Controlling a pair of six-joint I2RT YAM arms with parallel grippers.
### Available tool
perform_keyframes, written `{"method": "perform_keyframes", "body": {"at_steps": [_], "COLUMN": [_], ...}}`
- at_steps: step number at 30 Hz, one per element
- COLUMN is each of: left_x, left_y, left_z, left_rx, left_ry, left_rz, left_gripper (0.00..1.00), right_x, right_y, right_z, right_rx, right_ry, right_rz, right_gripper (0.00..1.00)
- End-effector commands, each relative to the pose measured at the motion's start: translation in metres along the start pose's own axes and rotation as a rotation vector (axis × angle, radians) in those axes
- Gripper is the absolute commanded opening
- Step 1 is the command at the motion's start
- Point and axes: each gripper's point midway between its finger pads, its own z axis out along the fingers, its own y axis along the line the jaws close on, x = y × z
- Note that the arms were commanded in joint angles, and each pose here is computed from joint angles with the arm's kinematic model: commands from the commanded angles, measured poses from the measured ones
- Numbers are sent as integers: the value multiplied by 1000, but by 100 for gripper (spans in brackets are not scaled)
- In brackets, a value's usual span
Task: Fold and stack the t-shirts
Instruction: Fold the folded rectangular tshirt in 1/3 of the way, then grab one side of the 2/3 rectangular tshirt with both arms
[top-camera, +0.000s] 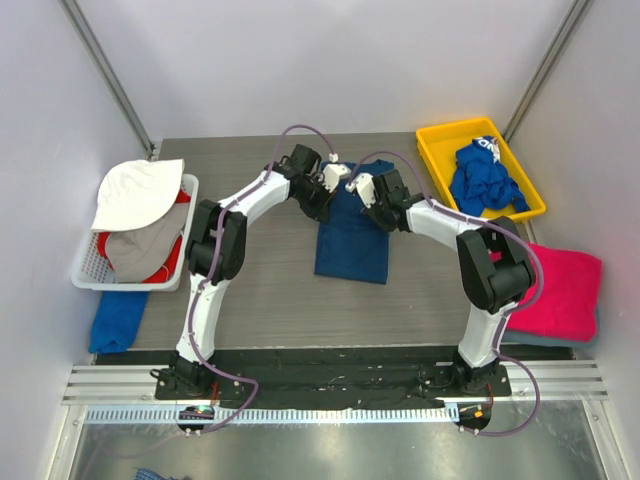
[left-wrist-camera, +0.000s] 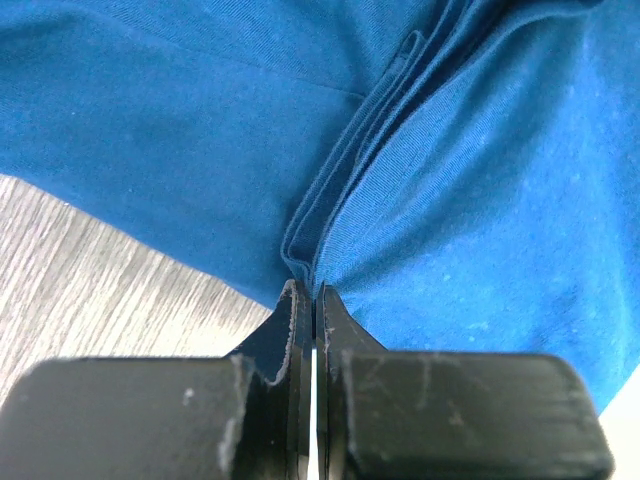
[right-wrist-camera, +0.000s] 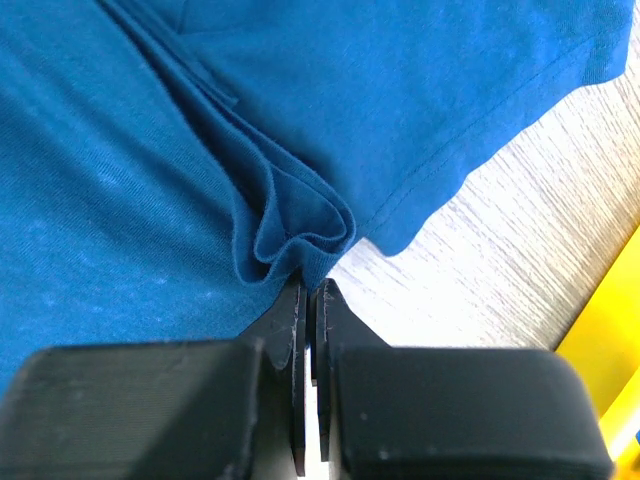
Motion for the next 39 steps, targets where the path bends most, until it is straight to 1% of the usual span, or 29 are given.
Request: {"method": "perform_keyframes", "body": {"at_steps": [1,2,5,6,7,8,10,11,13,14,16,17,19,20,21,22,23,24,25,26,27,28,30,31,33,35,39], "left_x": [-6,-7,-8,-8,-9,-8,-11,-11,-13,-15,-19,-21,-24,-26,-27,-22,-21,-28,-19,-18,-23,-14,-12,-1,9,13,34], "left_y": [11,12,13,14,14,15,16,16,17,17,18,18,18,17,15,12,11,5,-3,-8,-17,-27,-42,-52,-72,-82,-98], "left_z": [-9,-10,-10,-11,-11,-11,-13,-12,-15,-17,-21,-26,-30,-36,-39,-40,-45,-59,-58,-64,-75,-75,-86,-82,-82,-80,-67], "left_rx": [-34,-36,-45,-48,-52,-56,-62,-68,-78,-81,-101,-108,-120,-127,-133,-130,-131,-138,-128,-129,-131,-123,-117,-101,-67,-46,-6], "left_ry": [-12,-14,-15,-15,-17,-15,-21,-20,-26,-30,-44,-51,-61,-68,-69,-60,-61,-84,-65,-66,-83,-61,-62,-37,-17,-15,38], "left_rz": [12,12,15,13,15,12,16,11,9,10,13,14,19,19,22,20,19,29,19,22,35,29,31,28,23,9,-4], "left_gripper": [0,0,0,1,4,10,18,30,41,48,52,57,60,65,67,71,73,75,79,82,84,88,91,92,93,93,89], "right_x": [-15,-16,-14,-14,-14,-14,-15,-15,-17,-14,-13,-13,-12,-13,-14,-9,-12,-10,-4,-1,-5,3,4,13,24,29,52], "right_y": [-22,-23,-25,-25,-24,-25,-26,-25,-27,-25,-25,-24,-23,-24,-22,-19,-19,-17,-8,-5,-4,6,12,23,36,51,85], "right_z": [3,5,7,7,7,6,3,2,-2,-2,-7,-11,-17,-23,-27,-31,-41,-46,-50,-54,-66,-69,-84,-86,-94,-99,-105], "right_rx": [58,60,71,69,68,70,70,71,74,70,70,68,62,65,53,42,39,30,6,-3,2,-16,-27,-50,-73,-101,-137], "right_ry": [-37,-39,-34,-35,-36,-38,-42,-43,-53,-45,-49,-54,-53,-62,-66,-55,-72,-76,-68,-66,-91,-77,-93,-72,-57,-49,-8], "right_rz": [3,4,5,7,8,11,14,17,19,22,26,28,34,36,43,44,46,49,44,40,35,23,14,1,-20,-61,-150], "right_gripper": [1,2,9,14,25,31,41,43,47,47,47,48,48,48,48,48,48,49,50,52,56,58,61,63,64,64,62]}}
